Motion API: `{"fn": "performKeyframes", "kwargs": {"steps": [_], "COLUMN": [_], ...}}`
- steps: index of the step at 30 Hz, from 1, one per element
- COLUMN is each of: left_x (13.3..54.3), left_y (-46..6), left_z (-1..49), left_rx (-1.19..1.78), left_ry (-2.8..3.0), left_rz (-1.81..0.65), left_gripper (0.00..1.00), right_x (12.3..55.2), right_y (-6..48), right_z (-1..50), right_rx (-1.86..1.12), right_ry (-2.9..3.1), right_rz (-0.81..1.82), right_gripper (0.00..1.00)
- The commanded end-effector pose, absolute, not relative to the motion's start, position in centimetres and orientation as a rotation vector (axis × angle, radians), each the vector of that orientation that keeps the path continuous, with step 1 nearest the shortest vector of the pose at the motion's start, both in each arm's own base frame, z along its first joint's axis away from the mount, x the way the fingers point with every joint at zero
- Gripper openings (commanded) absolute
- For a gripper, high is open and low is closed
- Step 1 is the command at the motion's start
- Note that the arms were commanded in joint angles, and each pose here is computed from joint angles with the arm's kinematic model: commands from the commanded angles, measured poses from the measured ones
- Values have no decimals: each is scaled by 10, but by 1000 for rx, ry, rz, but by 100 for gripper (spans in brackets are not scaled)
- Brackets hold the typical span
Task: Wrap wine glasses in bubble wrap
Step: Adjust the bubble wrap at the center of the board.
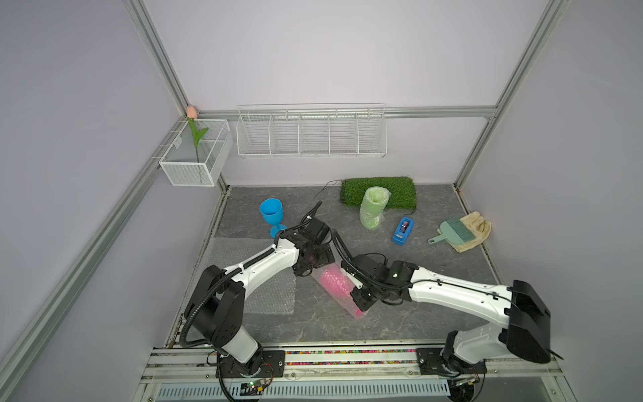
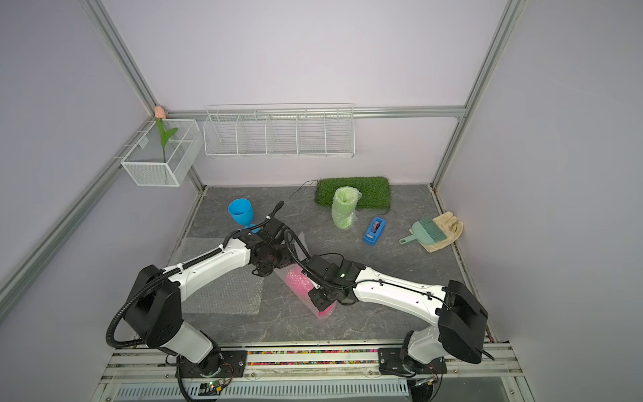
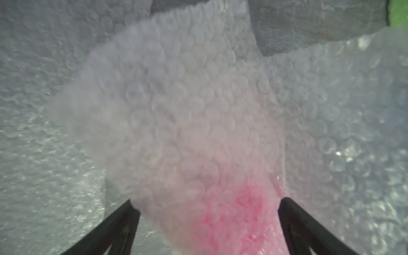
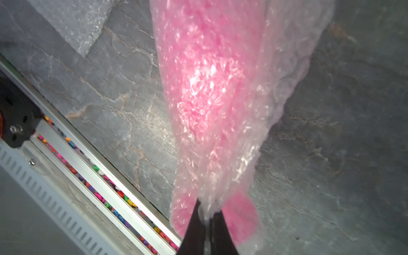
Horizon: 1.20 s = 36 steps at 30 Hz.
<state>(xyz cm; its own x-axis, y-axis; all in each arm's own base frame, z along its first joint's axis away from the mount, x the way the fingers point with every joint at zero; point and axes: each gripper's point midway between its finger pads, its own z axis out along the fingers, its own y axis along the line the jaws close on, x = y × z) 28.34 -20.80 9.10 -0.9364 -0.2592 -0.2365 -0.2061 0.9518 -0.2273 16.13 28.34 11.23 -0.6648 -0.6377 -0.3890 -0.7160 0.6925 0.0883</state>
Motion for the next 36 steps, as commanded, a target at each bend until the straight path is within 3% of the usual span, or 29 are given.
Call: {"fn": "performKeyframes", "kwargs": {"steps": [1,11,19,26,31,33,36], "left_x": [273,257,267,279,256,238,216], "left_y": [-175,-146,-119,-160,-210,-228,-246], "left_z": [78,35,75,157,188,191,188], "left_rx": [-340,-376,-270,368,948,1200,1482], "left_ry": [2883,2999,2930,2655,2408,2285,2105], "left_rz": [-114,-95,18,-282,-375,-414,-436], "left_gripper": [99,96,93,77,64,64,74], "right_x": [166,168,181,178,174,174,174], "right_y": [261,242,232,243,245,244,242], "right_z": [116,120,129,138,138,136,136], "right_rx": [-1277,-1448,-1474,-1613,-1710,-1732,-1746], "right_ry": [2437,2269,2196,2036,1952,1945,1941], "right_rz": [217,275,229,277,297,307,331], "right_gripper": [7,7,7,7,7,7,7]}}
